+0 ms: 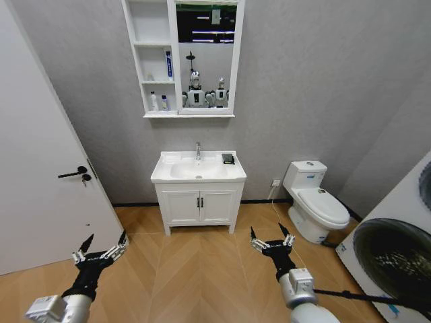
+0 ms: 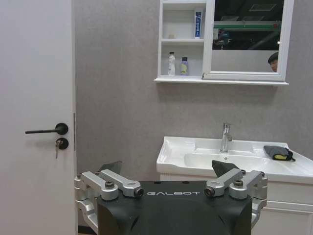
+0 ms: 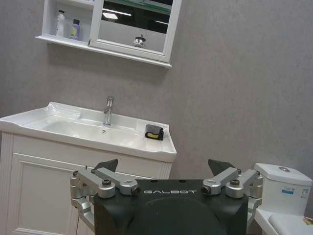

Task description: Move facial cleanser and shampoo from washbasin to cabinet, then wipe washbasin with towel.

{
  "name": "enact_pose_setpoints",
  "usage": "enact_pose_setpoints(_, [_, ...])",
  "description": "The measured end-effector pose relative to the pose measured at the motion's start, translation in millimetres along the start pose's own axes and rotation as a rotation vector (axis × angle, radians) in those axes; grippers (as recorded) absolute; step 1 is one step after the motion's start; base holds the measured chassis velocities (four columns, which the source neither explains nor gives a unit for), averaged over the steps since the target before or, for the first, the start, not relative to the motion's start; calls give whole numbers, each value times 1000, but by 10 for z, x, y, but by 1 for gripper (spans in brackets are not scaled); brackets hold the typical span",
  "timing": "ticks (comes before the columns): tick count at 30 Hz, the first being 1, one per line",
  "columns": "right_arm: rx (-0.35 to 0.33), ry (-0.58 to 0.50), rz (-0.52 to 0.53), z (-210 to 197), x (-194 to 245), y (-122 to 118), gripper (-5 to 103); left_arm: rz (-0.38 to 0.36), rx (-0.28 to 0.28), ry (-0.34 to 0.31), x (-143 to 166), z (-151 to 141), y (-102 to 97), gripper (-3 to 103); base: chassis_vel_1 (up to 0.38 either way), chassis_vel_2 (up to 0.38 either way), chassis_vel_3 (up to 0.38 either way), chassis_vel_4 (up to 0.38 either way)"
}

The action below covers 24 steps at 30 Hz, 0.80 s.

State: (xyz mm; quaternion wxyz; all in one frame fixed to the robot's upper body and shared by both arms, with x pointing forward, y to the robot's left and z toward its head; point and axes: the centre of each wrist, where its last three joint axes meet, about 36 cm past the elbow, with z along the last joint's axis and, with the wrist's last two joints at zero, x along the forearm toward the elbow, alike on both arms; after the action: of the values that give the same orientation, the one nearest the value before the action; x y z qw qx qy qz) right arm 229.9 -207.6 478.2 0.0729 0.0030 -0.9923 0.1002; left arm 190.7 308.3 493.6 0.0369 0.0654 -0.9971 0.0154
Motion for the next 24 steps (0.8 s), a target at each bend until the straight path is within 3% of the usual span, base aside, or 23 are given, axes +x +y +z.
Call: enact_pose_setpoints(24, [0,0,0,0,0,0,100,0,0,0,0,0,0,100,0,0,0,0])
